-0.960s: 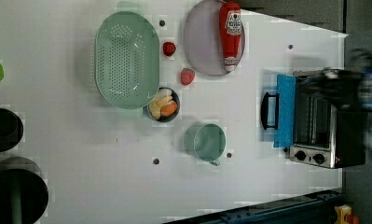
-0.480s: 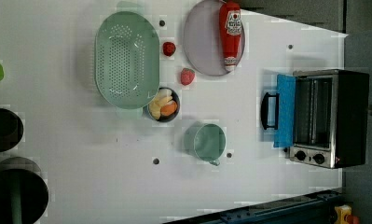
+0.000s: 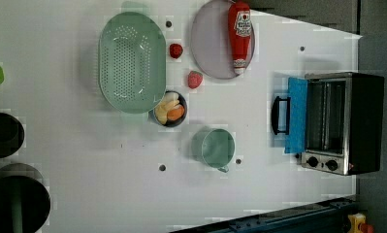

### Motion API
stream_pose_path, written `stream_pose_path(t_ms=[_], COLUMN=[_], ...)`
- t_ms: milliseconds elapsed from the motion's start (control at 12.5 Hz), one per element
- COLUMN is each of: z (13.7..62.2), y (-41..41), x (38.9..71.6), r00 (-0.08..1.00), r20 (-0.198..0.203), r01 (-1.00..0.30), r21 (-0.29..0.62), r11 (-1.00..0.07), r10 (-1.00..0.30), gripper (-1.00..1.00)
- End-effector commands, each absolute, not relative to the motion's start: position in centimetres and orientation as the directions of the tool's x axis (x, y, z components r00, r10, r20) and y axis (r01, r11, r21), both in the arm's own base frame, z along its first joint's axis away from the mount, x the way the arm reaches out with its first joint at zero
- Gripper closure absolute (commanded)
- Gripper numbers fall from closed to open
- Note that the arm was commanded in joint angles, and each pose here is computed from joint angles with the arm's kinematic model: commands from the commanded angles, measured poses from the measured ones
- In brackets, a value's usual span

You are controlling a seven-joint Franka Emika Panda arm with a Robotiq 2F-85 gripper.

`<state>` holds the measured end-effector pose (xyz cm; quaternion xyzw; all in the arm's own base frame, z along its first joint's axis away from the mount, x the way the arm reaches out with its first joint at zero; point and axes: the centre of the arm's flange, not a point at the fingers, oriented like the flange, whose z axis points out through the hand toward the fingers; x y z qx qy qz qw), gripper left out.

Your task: Flap open oven.

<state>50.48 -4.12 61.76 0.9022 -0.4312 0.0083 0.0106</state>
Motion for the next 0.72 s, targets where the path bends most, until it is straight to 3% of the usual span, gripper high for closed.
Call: stream_pose_path(t_ms=[80,720], z=[60.5,60.09], y=[-4.27,-4.25], x=[50.69,50.92], r00=[0.571,0.57], r20=[-0.004,-0.007], r01=[-0.821,-0.821], r21=[0.026,0.033], r11=[-0.57,-0.57], r10=[-0.821,-0.821], gripper=[0.65,0.65])
